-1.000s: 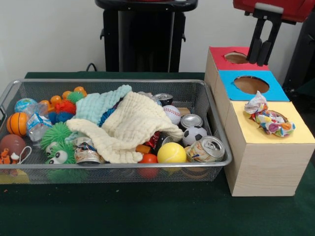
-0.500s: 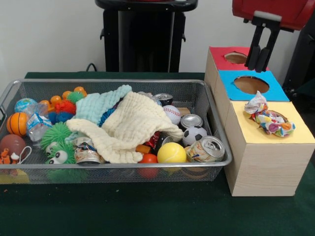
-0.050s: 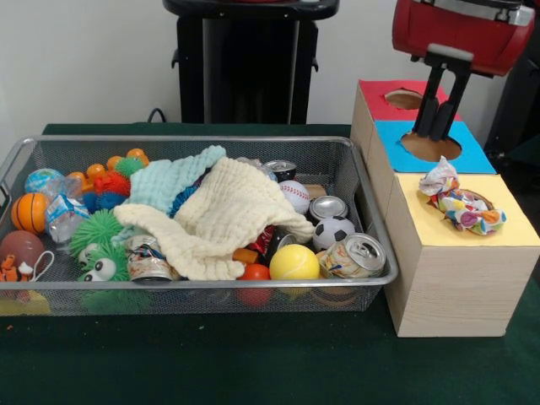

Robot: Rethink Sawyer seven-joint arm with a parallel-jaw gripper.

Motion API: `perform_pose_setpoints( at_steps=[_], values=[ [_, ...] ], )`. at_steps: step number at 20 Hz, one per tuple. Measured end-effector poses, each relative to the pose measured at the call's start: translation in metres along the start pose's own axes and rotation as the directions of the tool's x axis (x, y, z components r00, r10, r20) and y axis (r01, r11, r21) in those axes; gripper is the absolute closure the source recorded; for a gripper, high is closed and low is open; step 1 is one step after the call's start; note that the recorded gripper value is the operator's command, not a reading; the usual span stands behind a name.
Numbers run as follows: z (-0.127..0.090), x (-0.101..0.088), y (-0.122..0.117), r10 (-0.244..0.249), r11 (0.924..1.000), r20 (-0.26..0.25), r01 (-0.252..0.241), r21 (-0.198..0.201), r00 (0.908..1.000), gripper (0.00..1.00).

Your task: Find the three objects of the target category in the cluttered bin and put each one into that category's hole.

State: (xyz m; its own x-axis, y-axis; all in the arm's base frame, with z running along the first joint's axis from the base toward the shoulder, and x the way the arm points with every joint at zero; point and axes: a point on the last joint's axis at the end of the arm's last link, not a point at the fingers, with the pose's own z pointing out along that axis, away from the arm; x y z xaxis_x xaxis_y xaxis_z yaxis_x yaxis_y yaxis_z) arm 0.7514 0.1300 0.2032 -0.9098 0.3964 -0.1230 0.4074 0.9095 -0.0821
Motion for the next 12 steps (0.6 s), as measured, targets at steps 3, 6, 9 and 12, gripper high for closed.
perform_pose_setpoints(
  at_steps=[3, 6, 9, 12],
  values=[
    [0.006, 0.003, 0.002, -0.004, 1.0, -0.008, 0.004, 0.003, 1.0, 1.0],
    [0.012, 0.008, 0.006, -0.012, 0.9999, -0.017, 0.012, 0.008, 0.9998, 1.0],
    [0.018, 0.015, 0.013, -0.024, 0.9996, -0.026, 0.025, 0.011, 0.9994, 1.0],
    [0.023, 0.02, 0.018, -0.033, 0.9993, -0.033, 0.034, 0.014, 0.9989, 1.0]
  ],
)
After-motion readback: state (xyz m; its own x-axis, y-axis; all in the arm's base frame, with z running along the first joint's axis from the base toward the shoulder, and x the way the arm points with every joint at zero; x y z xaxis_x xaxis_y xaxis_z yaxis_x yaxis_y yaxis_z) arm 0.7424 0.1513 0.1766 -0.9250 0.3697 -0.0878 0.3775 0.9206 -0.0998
